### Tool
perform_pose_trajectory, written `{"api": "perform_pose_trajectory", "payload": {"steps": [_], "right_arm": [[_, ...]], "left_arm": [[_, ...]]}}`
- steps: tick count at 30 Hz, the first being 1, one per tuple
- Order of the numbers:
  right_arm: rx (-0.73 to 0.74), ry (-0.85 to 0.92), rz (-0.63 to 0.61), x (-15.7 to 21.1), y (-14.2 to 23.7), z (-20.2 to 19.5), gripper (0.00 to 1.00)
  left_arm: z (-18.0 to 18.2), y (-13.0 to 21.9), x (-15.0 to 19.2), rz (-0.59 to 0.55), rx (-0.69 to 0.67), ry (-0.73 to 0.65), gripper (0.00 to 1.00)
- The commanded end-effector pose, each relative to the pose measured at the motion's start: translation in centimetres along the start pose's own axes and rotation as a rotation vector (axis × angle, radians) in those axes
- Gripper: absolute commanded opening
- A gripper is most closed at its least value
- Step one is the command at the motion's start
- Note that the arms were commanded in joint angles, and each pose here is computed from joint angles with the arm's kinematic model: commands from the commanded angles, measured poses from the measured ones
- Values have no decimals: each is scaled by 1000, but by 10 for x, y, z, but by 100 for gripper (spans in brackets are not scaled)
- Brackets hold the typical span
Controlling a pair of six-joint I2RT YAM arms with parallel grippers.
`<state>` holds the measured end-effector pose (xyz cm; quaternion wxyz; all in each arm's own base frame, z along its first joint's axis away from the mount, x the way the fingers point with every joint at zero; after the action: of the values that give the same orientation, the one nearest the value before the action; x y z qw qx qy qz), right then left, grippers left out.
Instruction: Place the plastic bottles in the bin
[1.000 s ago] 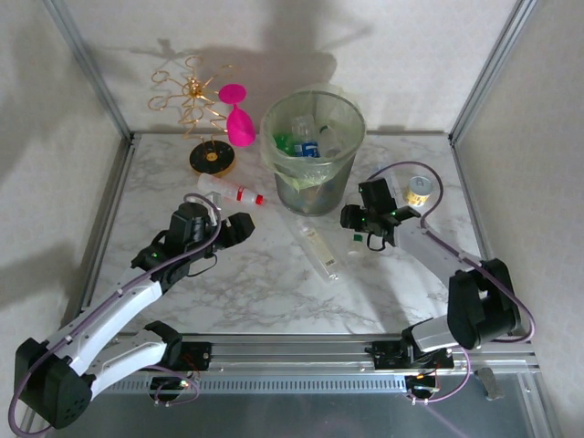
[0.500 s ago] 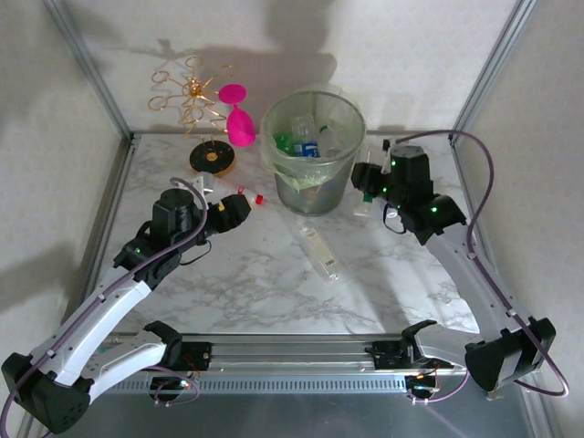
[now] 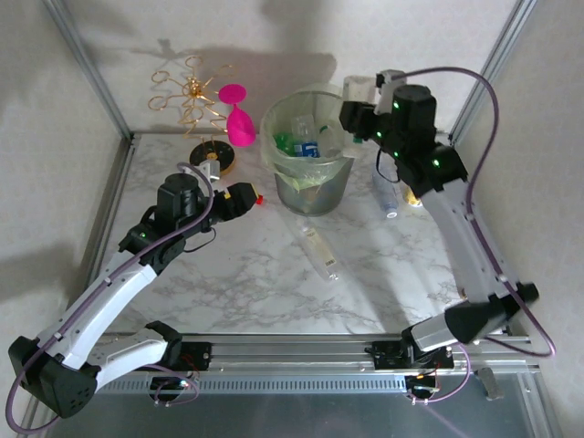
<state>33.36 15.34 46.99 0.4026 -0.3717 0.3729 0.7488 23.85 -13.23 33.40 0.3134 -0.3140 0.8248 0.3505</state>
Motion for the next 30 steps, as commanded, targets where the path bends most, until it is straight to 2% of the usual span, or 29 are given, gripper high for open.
{"api": "perform_pose_trajectory", "payload": {"steps": [1,8,15,25,30], "right_arm": [[8,67,42,0,-35,3,44],[81,101,103,10,-96,-4,45],[142,106,201,51,-116,-16,48],[275,107,291,82,-154,-38,56],[282,110,292,83,-159,-39,69]], "left_arm": [[-4,6,-12,-40,3,-39,75],[1,3,-10,-33,-13,-39,75],[4,2,-6,-27,-21,-41,75],[5,1,-3,-24,-16,-32,75],[8,3,0,-22,-30,-30,75]]}}
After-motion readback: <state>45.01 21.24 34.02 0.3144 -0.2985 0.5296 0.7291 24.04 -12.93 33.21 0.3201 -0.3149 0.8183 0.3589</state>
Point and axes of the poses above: each hand's point on the last joint's axis, 136 mm out from that joint toward the fingers, its own y axis back along the fingers, its own z axis along the line the jaws close on, x = y × z, the point moved 9 cm from there along y, back along the fingers, and after that the axes turned 10 degrees about -y, right-handed, at the moved point
